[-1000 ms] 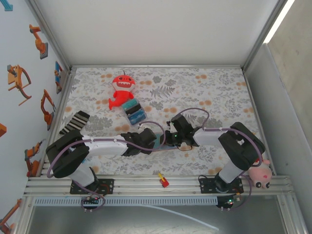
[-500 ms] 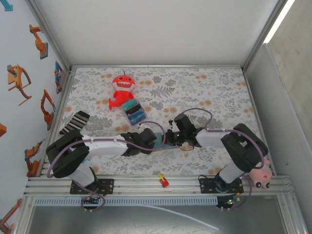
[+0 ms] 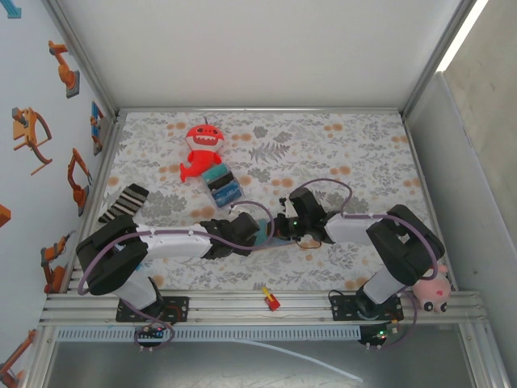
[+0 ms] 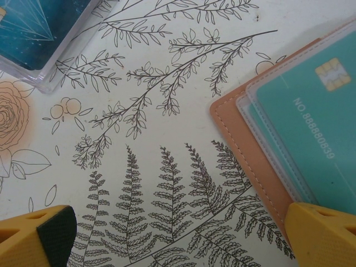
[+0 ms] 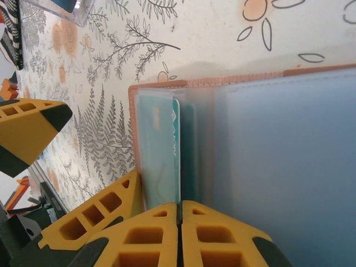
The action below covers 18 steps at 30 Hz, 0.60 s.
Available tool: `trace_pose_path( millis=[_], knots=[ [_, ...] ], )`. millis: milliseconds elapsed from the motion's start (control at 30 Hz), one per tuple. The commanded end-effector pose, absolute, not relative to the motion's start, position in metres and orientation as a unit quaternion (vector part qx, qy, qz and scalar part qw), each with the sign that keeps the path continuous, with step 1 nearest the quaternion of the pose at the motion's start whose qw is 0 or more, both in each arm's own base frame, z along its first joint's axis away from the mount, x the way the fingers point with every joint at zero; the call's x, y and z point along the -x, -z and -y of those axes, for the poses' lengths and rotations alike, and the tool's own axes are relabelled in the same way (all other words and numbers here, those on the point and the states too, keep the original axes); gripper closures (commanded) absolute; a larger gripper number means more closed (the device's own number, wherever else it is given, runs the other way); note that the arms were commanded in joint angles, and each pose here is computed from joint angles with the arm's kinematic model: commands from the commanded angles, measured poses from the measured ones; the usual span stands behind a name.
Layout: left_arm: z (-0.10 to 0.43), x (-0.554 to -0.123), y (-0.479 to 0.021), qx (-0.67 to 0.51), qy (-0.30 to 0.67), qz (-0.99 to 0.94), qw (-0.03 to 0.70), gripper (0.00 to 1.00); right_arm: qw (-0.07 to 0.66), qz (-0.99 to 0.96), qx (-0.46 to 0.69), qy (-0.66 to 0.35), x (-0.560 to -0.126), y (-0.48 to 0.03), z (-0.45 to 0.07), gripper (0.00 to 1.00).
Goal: Take the credit cards out of the card holder
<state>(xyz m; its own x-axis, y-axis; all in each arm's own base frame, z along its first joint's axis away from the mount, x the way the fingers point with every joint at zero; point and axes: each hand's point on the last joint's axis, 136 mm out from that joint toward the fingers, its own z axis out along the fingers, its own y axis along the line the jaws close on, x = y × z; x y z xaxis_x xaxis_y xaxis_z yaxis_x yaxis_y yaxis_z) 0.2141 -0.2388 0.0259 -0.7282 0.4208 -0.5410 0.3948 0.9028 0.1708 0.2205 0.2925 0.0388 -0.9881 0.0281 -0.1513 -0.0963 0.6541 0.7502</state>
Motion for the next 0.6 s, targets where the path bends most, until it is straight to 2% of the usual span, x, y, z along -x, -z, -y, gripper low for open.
trace_pose_path(
  millis=[0, 567],
  knots=[
    [0.228, -0.208, -0.017, -0.232, -0.047, -0.932, 0.274, 0.03, 0.085, -0.899, 0.020, -0.429, -0.222, -0.047, -0.292, 0.95],
    [0.228, -0.209, -0.018, -0.233, -0.046, -0.931, 0.277, 0.03, 0.092, -0.914, 0.018, -0.394, -0.225, -0.042, -0.273, 0.96]
  ],
)
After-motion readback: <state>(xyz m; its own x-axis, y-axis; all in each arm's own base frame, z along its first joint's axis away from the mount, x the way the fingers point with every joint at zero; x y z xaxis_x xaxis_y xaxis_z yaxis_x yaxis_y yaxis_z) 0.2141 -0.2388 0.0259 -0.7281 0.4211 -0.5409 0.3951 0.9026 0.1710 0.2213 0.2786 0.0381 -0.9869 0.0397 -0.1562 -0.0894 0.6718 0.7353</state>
